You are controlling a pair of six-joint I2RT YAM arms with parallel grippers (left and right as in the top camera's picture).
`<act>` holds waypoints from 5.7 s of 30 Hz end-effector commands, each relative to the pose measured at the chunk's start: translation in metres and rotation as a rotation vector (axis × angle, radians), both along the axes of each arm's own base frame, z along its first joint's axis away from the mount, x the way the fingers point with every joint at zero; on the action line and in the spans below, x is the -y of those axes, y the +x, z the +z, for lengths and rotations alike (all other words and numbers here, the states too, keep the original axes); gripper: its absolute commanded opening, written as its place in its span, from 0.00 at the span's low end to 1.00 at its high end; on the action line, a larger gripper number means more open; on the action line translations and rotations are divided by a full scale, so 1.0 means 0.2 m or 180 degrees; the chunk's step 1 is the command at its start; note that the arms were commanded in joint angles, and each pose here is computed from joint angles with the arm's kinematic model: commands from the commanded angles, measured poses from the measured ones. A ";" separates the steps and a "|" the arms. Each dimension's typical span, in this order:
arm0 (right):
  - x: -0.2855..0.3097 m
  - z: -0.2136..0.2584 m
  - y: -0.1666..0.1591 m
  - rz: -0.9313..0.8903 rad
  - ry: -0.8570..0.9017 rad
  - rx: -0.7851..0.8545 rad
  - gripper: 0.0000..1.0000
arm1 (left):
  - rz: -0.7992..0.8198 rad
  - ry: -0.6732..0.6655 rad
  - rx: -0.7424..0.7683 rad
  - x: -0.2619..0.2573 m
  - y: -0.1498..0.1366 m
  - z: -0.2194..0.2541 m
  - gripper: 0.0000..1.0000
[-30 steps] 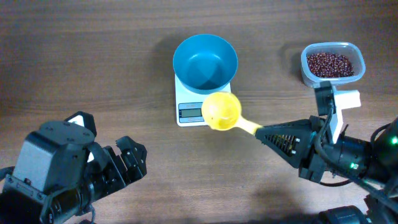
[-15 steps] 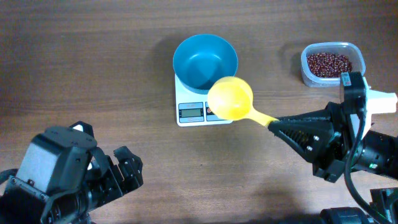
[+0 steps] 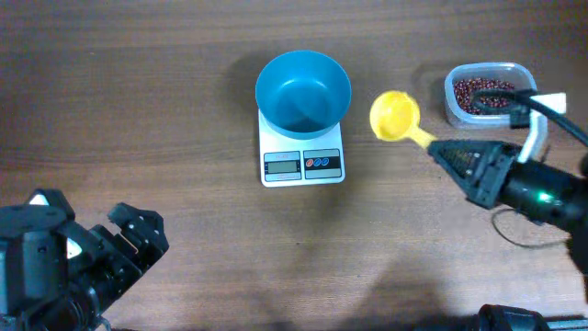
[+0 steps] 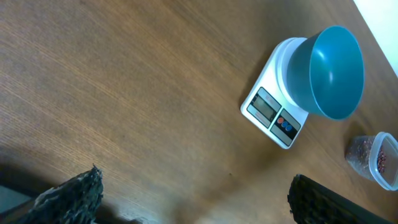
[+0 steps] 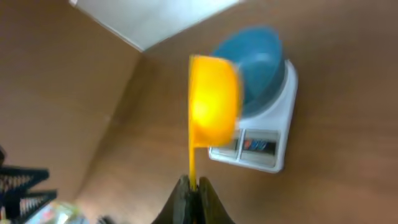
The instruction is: Scoop item into bowl and weigh 50g on scale
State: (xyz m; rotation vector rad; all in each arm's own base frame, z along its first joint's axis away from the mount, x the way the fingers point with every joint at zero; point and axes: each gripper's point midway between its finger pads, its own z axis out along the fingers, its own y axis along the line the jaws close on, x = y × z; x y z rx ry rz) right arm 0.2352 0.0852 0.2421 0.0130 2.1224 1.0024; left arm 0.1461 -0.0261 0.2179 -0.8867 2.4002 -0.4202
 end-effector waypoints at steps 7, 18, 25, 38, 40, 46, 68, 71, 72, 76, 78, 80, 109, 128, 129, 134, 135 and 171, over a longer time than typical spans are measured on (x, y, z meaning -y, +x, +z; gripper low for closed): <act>0.14 0.01 -0.05 -0.0351 -0.0683 -0.0143 0.04 | -0.2341 -0.0181 0.0619 0.44 0.16 0.13 0.99; 0.17 0.13 -0.08 -0.0491 -0.0813 -0.0107 0.04 | -0.2337 0.0805 0.0248 0.67 0.50 -0.16 0.00; 0.21 0.13 0.00 -0.0623 -0.0779 -0.0153 0.04 | -0.2552 0.1235 -0.0011 1.11 0.75 -0.77 0.00; 0.23 0.07 0.11 -0.0612 -0.0755 -0.0276 0.04 | -0.2405 0.1476 0.0220 1.19 0.89 -0.94 0.00; 0.23 0.07 0.11 -0.0613 -0.0756 -0.0273 0.04 | -0.2412 0.1494 0.0183 1.20 0.90 -0.99 0.00; 0.23 0.07 0.11 -0.0613 -0.0756 -0.0272 0.04 | -0.2377 0.1473 0.0277 1.21 0.92 -0.97 0.00; 0.23 0.07 0.11 -0.0614 -0.0729 -0.0287 0.04 | -0.2525 0.1584 -0.0182 1.14 0.82 -1.14 0.00; 0.23 0.07 0.11 -0.0624 -0.0711 -0.0301 0.04 | -0.2558 0.1560 -0.0229 1.14 0.80 -1.15 0.00; 0.23 0.07 0.11 -0.0623 -0.0710 -0.0306 0.04 | -0.2558 0.1559 -0.0228 1.14 0.80 -1.15 0.00; 0.22 0.07 0.10 -0.0605 -0.0692 -0.0319 0.04 | -0.2552 0.1540 -0.0185 1.13 0.79 -1.06 0.00; 0.22 0.09 0.10 -0.0609 -0.0696 -0.0300 0.04 | -0.2562 0.1438 -0.0003 1.15 0.78 -0.89 0.00; 0.22 0.12 0.10 -0.0614 -0.0703 -0.0257 0.04 | -0.2618 0.1394 0.0111 1.16 0.72 -0.75 0.00; 0.44 0.25 0.39 -0.1054 -0.1142 -0.0263 0.04 | -0.3393 0.1135 0.1189 0.80 0.23 0.12 0.99; 0.42 0.13 0.34 -0.0621 -0.1522 -0.0433 0.04 | -0.2936 0.1461 0.0977 0.37 0.24 0.34 0.99; 0.42 0.13 0.34 -0.0624 -0.1524 -0.0421 0.04 | -0.2979 0.1410 0.0953 0.38 0.23 0.33 0.99; 0.43 0.14 0.35 -0.0636 -0.1528 -0.0377 0.04 | -0.3288 0.1002 0.1027 0.49 0.15 0.34 0.99; 0.43 0.14 0.36 -0.0638 -0.1528 -0.0373 0.04 | -0.3286 0.1005 0.1028 0.49 0.16 0.34 0.99; 0.85 -0.07 0.55 -0.1069 -0.2990 -0.0642 0.04 | -0.3730 0.1030 0.1096 0.51 0.09 0.33 0.99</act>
